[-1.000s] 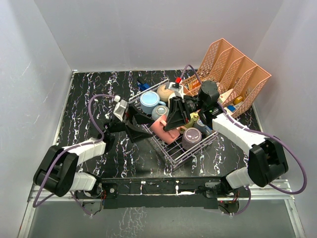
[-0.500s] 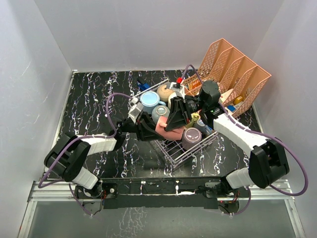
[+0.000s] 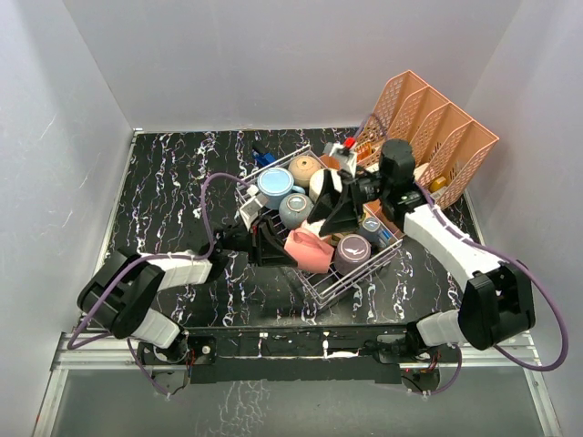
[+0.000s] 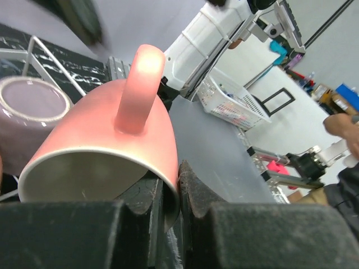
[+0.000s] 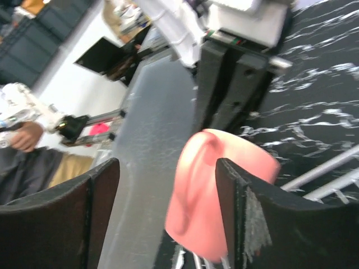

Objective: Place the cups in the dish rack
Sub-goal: Turn the cup upside down in the dish rack.

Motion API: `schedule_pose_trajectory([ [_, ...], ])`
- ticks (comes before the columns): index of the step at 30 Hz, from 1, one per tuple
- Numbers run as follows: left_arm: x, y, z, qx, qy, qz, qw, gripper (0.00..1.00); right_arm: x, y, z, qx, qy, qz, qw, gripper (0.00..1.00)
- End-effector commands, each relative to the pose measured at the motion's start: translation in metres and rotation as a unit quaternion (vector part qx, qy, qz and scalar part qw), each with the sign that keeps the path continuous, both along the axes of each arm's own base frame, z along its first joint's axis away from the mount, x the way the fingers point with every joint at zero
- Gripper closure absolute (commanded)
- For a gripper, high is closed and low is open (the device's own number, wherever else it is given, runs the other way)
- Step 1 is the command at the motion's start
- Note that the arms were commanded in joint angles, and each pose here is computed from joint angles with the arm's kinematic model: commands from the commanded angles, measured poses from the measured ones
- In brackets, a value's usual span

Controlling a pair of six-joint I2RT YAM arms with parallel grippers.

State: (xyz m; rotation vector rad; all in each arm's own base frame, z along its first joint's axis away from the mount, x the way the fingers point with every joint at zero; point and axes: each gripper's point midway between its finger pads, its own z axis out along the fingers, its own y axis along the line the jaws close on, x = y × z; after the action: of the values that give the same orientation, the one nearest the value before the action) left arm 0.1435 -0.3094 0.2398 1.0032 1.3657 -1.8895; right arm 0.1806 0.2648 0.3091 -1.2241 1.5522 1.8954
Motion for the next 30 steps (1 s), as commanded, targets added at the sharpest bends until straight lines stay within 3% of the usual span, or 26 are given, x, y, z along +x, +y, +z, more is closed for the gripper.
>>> schedule_pose_trajectory([
  [1, -0.016, 0.017, 0.042, -0.079, -0.058, 0.025, 0.995, 1.00, 0.043, -0.019, 0.030, 0.033, -0.121, -0.087, 0.988, 0.24],
  [3, -0.023, 0.024, 0.048, -0.083, -0.046, 0.028, 0.995, 1.00, 0.078, -0.024, 0.027, -0.002, -0.165, -0.156, 0.974, 0.18],
  [4, -0.026, 0.026, 0.051, -0.083, -0.040, 0.029, 0.995, 1.00, 0.093, -0.029, 0.014, -0.058, -0.189, -0.190, 0.962, 0.18],
  [8, -0.031, 0.031, 0.059, -0.064, 0.015, 0.031, 0.997, 1.00, 0.128, -0.048, 0.015, -0.142, -0.331, -0.226, 0.905, 0.17],
  [13, -0.035, 0.033, 0.074, -0.036, 0.077, 0.017, 0.996, 1.00, 0.116, -0.067, 0.043, -0.122, -0.567, -0.178, 0.795, 0.00],
  [16, -0.034, 0.031, 0.079, -0.012, 0.115, 0.004, 0.993, 1.00, 0.104, -0.070, 0.058, -0.116, -0.608, -0.153, 0.770, 0.00],
  [17, -0.033, 0.030, 0.081, -0.007, 0.128, 0.000, 0.992, 1.00, 0.097, -0.071, 0.062, -0.105, -0.637, -0.138, 0.751, 0.00],
  [19, -0.034, 0.029, 0.087, -0.003, 0.152, -0.013, 0.988, 1.00, 0.079, -0.074, 0.064, -0.080, -0.712, -0.094, 0.691, 0.00],
  [23, -0.035, 0.029, 0.100, -0.006, 0.194, -0.047, 0.980, 1.00, 0.057, -0.076, 0.089, -0.026, -0.834, -0.091, 0.543, 0.00],
  [25, -0.035, 0.029, 0.105, -0.007, 0.214, -0.065, 0.975, 1.00, 0.046, -0.076, 0.097, -0.004, -0.864, -0.095, 0.494, 0.00],
  [30, -0.036, 0.023, 0.110, -0.004, 0.262, -0.106, 0.959, 1.00, 0.023, -0.074, 0.094, 0.034, -0.908, -0.074, 0.410, 0.02],
])
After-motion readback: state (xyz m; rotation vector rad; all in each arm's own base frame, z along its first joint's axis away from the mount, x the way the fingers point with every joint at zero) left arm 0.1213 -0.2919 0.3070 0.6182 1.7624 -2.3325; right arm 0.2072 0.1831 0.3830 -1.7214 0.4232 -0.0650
